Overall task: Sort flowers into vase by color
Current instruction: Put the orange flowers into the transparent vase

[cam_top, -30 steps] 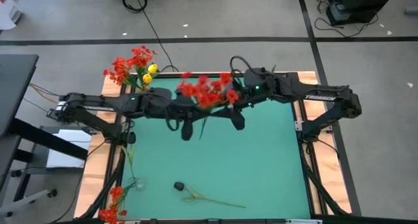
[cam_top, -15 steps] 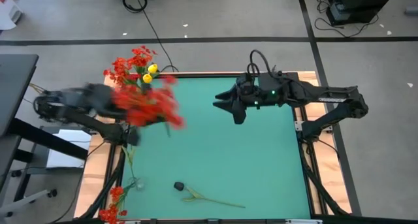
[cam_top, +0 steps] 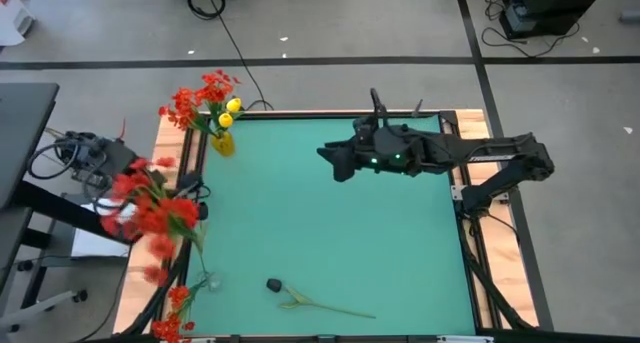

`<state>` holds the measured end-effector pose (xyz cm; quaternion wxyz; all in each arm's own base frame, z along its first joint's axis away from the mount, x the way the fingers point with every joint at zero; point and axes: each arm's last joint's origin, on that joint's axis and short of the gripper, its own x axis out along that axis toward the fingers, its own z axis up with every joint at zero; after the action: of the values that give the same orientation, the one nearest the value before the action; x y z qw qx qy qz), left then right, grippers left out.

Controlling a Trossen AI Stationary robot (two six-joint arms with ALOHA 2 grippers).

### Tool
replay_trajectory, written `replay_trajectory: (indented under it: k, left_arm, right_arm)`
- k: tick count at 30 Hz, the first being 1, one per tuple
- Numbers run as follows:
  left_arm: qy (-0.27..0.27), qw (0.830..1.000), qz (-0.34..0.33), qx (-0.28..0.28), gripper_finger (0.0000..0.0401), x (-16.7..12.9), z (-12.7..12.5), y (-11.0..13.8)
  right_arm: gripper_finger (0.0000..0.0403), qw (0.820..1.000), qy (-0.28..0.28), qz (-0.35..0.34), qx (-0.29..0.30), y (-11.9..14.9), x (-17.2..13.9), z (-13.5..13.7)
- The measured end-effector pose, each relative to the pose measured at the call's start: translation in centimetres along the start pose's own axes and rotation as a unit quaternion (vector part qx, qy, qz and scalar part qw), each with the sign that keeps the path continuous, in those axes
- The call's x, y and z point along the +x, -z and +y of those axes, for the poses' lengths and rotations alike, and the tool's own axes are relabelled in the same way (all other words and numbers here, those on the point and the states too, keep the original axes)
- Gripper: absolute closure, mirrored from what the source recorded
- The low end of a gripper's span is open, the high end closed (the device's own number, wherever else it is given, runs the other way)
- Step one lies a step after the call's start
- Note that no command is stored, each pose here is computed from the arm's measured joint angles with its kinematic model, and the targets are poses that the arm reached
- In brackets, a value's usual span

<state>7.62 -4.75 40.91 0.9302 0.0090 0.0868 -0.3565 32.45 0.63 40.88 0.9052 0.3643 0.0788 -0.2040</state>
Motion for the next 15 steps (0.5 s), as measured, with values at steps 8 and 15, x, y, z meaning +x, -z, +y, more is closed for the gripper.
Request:
replay_trajectory:
  k: [8,15]
  left_arm:
    - [0.044,0.992,-0.105,-0.059,0.0391,-0.8,-0.7,6.6]
    - [0.082,0.991,-0.091,-0.049,0.0391,0.7,-0.9,10.1]
  right_arm:
    - [0.0208,0.999,0.023,0.005,0.036,2.2,1.4,0.6]
    - [0.0207,0.999,0.023,0.017,0.032,3.1,1.9,0.8]
